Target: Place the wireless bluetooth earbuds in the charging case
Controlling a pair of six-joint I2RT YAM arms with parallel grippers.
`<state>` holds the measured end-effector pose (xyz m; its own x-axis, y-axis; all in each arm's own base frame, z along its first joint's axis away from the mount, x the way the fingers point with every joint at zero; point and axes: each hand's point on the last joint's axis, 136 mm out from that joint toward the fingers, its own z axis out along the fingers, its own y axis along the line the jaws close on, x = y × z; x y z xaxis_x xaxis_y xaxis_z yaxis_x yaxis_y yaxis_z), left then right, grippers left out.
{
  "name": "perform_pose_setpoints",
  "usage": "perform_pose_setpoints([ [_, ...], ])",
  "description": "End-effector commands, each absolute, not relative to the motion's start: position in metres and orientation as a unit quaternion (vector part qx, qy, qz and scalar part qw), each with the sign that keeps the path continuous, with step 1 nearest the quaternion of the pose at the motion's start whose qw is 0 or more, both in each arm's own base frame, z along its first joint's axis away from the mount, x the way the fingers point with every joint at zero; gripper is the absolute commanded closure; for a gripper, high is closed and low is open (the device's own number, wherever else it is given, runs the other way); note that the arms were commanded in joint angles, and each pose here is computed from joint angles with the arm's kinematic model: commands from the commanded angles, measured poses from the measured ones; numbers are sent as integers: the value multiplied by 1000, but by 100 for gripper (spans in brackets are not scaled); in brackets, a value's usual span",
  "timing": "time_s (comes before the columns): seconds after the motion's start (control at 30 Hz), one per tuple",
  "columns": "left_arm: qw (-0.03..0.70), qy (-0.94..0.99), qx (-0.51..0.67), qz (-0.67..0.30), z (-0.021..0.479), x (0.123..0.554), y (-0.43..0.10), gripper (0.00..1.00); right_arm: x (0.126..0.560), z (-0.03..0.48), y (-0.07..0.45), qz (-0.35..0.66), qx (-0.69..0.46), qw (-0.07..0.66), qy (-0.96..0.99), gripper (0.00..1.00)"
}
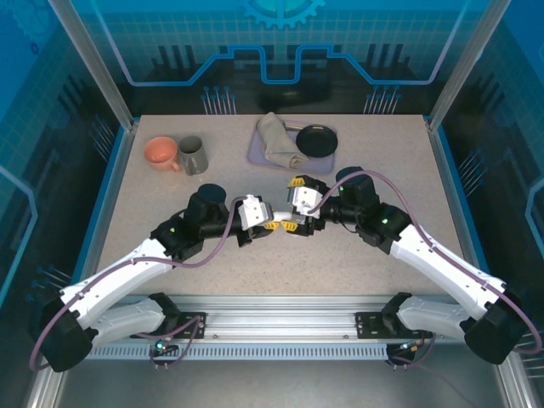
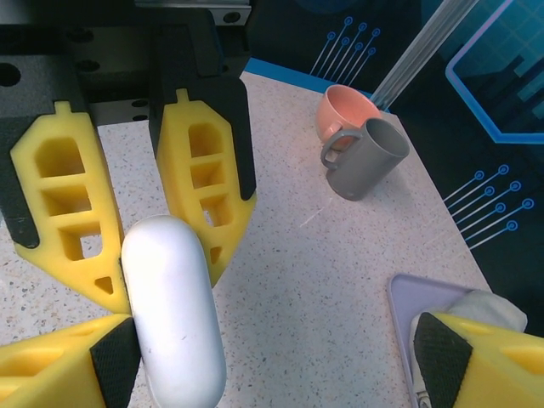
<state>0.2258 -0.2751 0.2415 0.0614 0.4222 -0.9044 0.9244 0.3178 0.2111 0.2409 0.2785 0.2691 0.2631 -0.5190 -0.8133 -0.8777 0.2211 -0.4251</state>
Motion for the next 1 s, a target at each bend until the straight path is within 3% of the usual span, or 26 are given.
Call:
perform_pose_setpoints([
  [0.0,508,619,543,-252,252,220,-278,94,255,294,273,153,-575,550,586,14],
  [0.53,508,620,541,-253,252,219,-277,94,265,295,267,143,-558,552,602,14],
  [0.8,518,622,529,-254,254,221,-276,95,248,299,263,169,-566,551,590,12],
  [0.97,541,624,507,-247,256,224,-271,100,244,308,243,164,-534,561,611,9],
])
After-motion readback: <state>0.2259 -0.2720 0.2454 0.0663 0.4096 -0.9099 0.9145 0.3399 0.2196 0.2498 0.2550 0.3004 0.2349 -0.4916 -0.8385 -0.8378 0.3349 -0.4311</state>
